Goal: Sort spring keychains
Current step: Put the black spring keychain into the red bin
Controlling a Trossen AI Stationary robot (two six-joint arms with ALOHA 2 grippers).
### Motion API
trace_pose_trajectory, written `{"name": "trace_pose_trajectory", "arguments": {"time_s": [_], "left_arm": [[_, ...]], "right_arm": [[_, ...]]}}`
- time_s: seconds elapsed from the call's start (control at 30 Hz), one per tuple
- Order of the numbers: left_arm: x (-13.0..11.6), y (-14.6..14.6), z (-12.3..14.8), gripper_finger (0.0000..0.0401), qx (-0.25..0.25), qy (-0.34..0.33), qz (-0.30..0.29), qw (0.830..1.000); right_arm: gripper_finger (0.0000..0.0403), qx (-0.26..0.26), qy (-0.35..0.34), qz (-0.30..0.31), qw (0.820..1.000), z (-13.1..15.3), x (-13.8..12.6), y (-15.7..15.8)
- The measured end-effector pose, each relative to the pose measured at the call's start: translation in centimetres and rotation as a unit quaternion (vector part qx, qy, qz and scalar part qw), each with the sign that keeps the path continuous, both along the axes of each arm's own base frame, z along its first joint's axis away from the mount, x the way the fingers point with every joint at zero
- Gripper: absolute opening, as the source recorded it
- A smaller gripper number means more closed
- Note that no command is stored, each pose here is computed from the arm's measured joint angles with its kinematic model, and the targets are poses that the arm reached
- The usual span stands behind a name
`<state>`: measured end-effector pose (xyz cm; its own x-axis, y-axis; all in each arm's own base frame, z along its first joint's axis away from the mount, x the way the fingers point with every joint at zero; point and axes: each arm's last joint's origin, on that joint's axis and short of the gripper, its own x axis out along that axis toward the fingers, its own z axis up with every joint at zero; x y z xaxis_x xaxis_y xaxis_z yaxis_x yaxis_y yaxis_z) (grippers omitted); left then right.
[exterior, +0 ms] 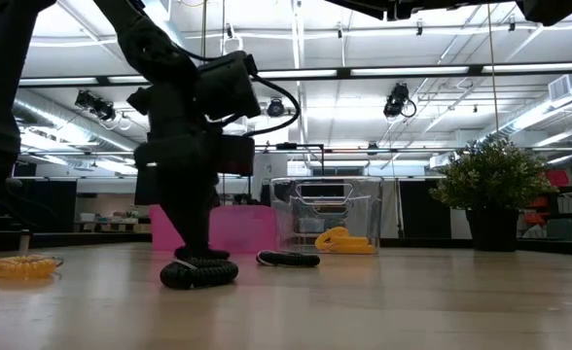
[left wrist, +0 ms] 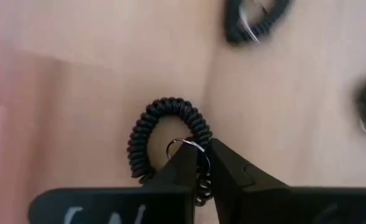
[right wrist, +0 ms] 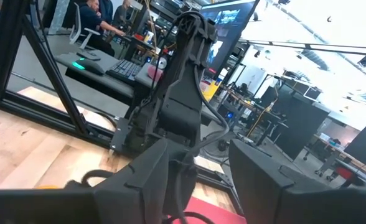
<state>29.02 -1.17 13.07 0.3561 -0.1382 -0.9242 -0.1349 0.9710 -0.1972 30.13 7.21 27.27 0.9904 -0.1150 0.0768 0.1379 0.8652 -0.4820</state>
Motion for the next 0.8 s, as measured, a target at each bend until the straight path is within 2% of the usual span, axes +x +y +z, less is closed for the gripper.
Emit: {"name": "trace_pose_trajectory", "arguments": {"time_s": [0.07,0.13,0.3,0.4,0.47,0.6,0.8], "left_arm": [[0.2,-0.3,0.4,0.0025,-0.002,0.009,-0.010,1.000],[0.5,-0.5,1.2,0.0017,0.017,0.019,-0.019,1.000],[1.7,-1.3,3.8,0.0016,0.097,0.017,-0.013,0.995],[2.3,-2.3,5.3,0.0018,0.171,0.005,-0.010,0.985],[2.2,-2.9,6.2,0.0016,0.232,0.019,-0.006,0.973],[2.3,-3.7,8.0,0.0016,0.357,0.003,0.022,0.934],[2.1,-3.9,8.6,0.0021,0.468,-0.016,0.052,0.882]], "right_arm": [[0.0174,0.000,0.000,0.000,1.000,0.0,0.0,0.0],[0.0174,0.000,0.000,0.000,1.000,0.0,0.0,0.0],[0.0174,0.000,0.000,0.000,1.000,0.0,0.0,0.0],[0.0174,0.000,0.000,0.000,1.000,0.0,0.0,0.0],[0.0174,0.000,0.000,0.000,1.000,0.0,0.0,0.0],[0.0174,0.001,0.000,0.000,1.000,0.0,0.0,0.0],[0.0174,0.002,0.000,0.000,1.000,0.0,0.0,0.0]]}}
